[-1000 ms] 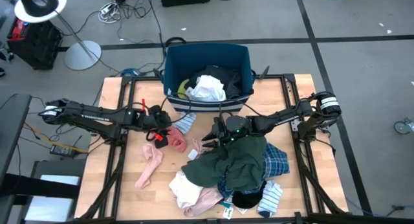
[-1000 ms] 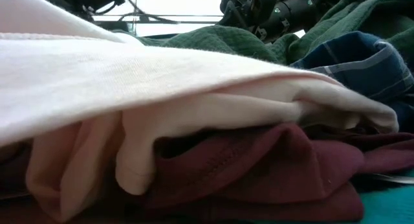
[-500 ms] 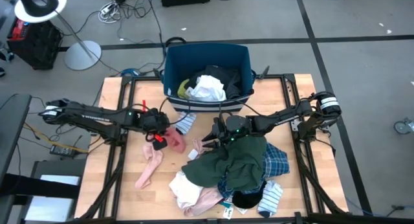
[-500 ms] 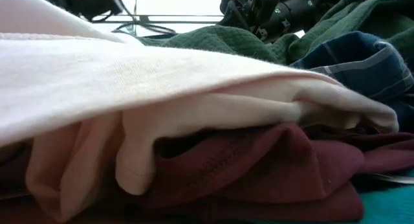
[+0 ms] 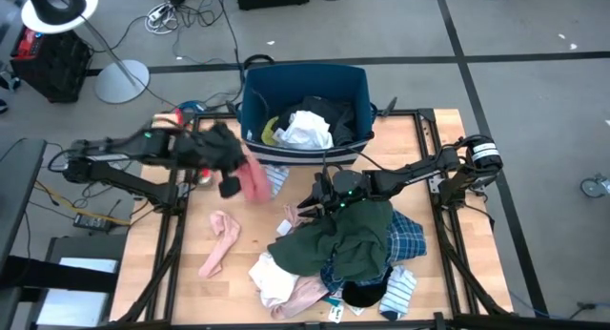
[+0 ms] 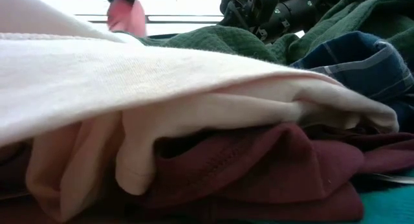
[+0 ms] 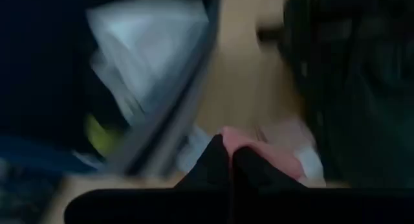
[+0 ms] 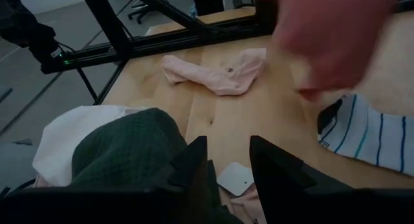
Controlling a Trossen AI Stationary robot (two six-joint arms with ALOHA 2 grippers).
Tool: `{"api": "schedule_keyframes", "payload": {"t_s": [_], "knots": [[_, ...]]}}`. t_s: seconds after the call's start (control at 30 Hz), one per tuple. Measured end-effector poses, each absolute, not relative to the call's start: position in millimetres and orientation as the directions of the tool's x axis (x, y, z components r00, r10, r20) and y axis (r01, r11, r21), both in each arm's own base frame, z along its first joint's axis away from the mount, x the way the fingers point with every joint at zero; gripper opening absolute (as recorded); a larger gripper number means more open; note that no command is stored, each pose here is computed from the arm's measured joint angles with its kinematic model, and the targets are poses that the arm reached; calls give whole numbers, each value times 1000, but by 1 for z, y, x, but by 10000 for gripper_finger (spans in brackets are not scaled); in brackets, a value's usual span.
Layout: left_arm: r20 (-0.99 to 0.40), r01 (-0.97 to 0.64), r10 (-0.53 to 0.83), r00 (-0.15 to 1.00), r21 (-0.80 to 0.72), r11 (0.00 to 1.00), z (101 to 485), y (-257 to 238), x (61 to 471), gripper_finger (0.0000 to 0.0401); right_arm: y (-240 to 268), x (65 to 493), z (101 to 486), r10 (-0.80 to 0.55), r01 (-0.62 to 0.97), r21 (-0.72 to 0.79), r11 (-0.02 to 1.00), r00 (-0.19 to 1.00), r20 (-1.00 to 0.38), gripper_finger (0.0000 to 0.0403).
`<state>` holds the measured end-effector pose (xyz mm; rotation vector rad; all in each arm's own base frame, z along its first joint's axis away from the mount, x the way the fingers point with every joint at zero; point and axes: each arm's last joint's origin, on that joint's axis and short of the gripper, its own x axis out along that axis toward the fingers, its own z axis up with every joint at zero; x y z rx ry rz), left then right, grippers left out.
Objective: Sort clothes
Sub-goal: Put the dark pink boxer into the laundry organizer
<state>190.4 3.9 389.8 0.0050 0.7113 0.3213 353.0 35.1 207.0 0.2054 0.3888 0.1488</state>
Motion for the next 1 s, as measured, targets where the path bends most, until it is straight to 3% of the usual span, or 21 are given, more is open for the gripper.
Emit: {"api": "schedule_keyframes", "payload": {"t_s": [0.23, 0.47, 0.77, 1.0], "knots": [[-364, -360, 423, 830, 232, 904, 460, 19, 184, 0, 35, 353, 207, 183, -104, 227, 968, 915, -360, 117], [-156, -468, 522, 838, 285, 836, 500, 55, 209, 0, 31, 353, 207, 175, -96, 227, 969, 917, -359, 118], [-212, -537, 608, 765, 310, 784, 498, 104, 249, 6, 30, 353, 207, 196, -114, 237, 965, 911, -362, 115], [-359, -500, 599, 716, 336, 798, 468, 125, 275, 49, 30, 353, 206, 196, -111, 237, 965, 907, -372, 116]]}}
